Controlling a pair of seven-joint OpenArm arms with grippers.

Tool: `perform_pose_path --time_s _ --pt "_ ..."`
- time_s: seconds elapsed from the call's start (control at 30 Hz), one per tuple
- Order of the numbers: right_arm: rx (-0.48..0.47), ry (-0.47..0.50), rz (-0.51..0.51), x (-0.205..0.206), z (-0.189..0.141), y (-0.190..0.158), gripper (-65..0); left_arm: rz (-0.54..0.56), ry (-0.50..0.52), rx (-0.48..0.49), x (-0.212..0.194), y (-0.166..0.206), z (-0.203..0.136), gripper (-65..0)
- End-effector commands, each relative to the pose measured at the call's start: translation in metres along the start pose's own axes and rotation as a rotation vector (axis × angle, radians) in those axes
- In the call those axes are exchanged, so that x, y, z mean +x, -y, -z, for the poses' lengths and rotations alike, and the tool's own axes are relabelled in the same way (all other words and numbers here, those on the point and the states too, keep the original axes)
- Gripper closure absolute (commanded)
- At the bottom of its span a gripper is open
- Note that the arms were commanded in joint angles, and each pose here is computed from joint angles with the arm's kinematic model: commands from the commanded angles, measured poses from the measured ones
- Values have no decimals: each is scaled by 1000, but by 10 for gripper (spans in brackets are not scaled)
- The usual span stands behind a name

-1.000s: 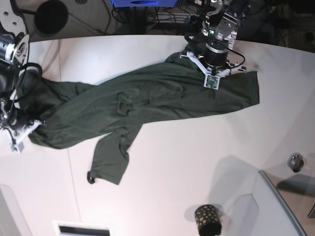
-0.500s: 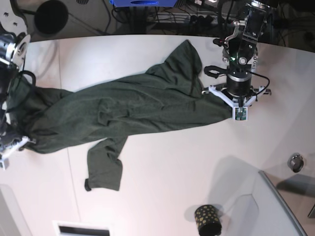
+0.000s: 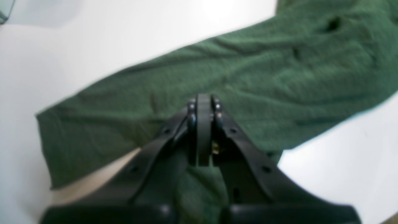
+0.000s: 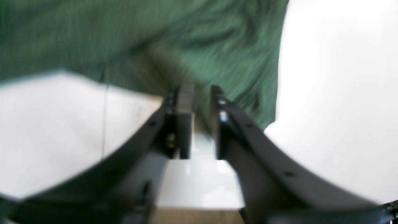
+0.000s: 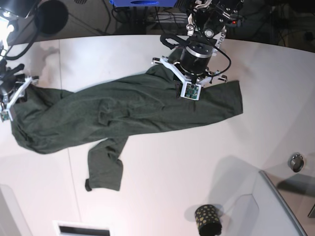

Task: Layout the t-shirt on the table in an organized manner, then fold the t-shirt properly
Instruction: 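Grasp the shirt edges with both grippers and spread them apart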

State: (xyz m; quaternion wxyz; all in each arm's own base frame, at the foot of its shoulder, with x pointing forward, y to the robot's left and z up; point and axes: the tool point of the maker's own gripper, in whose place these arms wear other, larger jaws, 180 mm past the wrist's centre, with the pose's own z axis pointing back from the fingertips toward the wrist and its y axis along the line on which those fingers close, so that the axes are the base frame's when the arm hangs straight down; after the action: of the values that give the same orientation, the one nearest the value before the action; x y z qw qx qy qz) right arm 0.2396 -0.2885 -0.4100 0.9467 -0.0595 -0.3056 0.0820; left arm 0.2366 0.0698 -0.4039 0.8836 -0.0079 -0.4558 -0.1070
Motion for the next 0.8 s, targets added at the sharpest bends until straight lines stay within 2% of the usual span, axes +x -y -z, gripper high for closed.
perform_pose_path --time_s 0.0,0.1,0.2,0.4,0.57,0.63,0.67,0.73,0.77 --pt "-12 50 -9 14 -5 6 -180 -6 50 9 15 0 -1 -69" --pt "2 21 1 0 -2 2 -323 -11 15 -3 1 7 -5 -240" --pt "23 -11 23 -12 7 1 -426 -2 -10 -39 -10 20 -10 -332" --pt "94 1 111 -17 38 -11 -431 60 -68 -126 -37 48 -20 -337" --pt "114 -27 138 -25 49 -11 -429 82 -136 -114 -66 44 -23 -334" --pt "110 -25 136 -23 50 -6 -386 105 -185 -96 -85 37 -18 -280" --pt "106 -33 135 -25 50 -2 -345 119 -198 -86 -90 33 -13 -224" --pt "102 -67 139 -35 53 7 -224 146 -243 -67 -108 24 -6 -33" --pt "100 -80 142 -38 54 13 -161 151 -260 -59 -114 21 -3 0"
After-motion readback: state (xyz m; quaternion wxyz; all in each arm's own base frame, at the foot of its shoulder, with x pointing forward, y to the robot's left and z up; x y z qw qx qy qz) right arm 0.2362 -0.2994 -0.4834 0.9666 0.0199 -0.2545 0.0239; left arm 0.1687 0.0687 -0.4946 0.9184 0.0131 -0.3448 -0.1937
